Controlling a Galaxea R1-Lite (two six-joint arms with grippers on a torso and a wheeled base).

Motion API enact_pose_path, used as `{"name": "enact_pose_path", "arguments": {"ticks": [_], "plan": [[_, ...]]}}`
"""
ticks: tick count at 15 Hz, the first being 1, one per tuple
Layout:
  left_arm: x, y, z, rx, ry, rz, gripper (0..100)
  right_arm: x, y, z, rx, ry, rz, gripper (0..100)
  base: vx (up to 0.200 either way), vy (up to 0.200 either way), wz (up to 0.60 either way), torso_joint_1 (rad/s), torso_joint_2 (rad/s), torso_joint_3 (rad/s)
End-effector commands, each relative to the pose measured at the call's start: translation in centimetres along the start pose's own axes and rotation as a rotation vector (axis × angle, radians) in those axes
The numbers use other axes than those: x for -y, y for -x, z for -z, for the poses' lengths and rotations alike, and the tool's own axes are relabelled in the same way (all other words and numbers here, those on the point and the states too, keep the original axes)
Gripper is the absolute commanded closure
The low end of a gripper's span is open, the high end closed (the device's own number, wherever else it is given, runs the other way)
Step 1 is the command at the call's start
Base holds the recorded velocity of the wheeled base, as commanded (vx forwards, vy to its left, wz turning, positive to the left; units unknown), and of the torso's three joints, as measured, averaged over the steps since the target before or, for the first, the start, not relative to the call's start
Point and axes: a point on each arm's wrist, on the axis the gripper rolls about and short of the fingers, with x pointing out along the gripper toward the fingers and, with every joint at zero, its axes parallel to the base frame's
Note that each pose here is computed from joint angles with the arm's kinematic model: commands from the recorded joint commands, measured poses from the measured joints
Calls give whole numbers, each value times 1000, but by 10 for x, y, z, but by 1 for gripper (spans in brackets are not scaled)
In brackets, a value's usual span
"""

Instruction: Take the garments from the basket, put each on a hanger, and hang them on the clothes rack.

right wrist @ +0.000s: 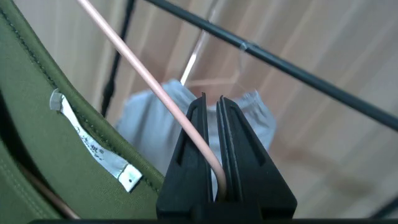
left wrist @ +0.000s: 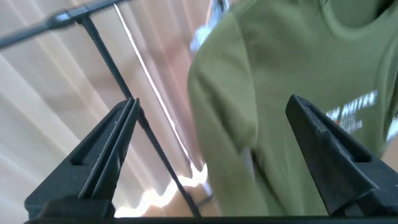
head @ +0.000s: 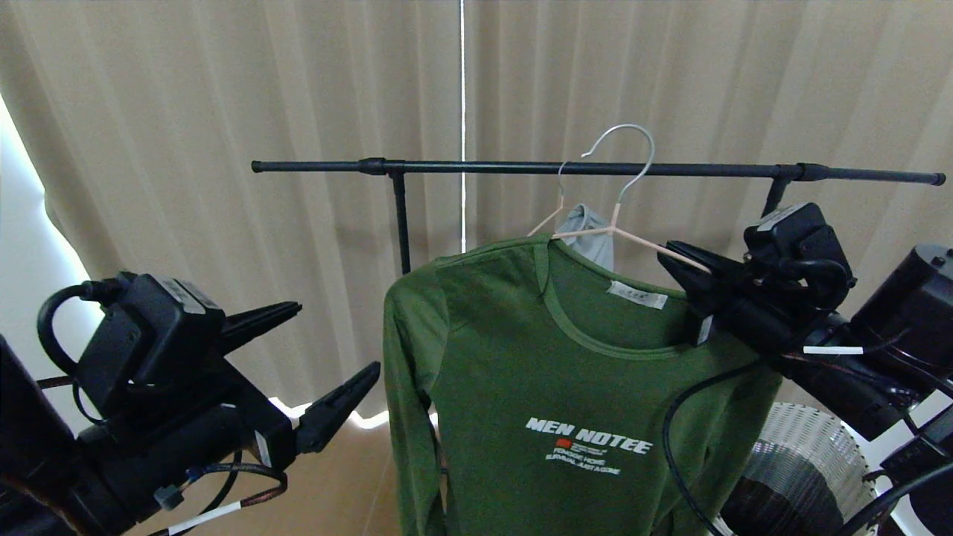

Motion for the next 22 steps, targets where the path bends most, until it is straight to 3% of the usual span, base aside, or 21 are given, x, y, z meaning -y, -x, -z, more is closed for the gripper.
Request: {"name": "enact_pose_path", "arguments": {"ticks": [1, 3, 7, 9, 17, 18, 20, 22], "plan": [[3, 0, 11, -46, -1, 20, 0, -1, 4, 8, -28, -2, -3, 100, 0, 0, 0, 0, 0, 0], [4, 0, 14, -55, 3, 65, 0, -3, 1, 12, -41, -12, -5, 100, 0, 0, 0, 0, 0, 0], [2, -5, 30, -130, 3, 51, 0, -6, 6, 9, 33, -13, 2, 100, 0, 0, 0, 0, 0, 0], [-1, -6, 31, -137, 5, 37, 0, -5, 8, 2, 105, -13, 19, 100, 0, 0, 0, 0, 0, 0], [-2, -21, 32, -152, 5, 40, 0, -21, 18, -13, 197, -27, -30, 100, 0, 0, 0, 0, 0, 0], [-2, -21, 32, -154, 5, 37, 100, -21, 19, -14, 200, -27, -29, 100, 0, 0, 0, 0, 0, 0], [-5, -19, 35, -166, -12, 19, 100, -20, 19, -15, 205, -27, -26, 100, 0, 0, 0, 0, 0, 0], [-15, -13, 43, -201, -68, -28, 100, -16, 19, -14, 201, -21, -9, 100, 0, 0, 0, 0, 0, 0]]}}
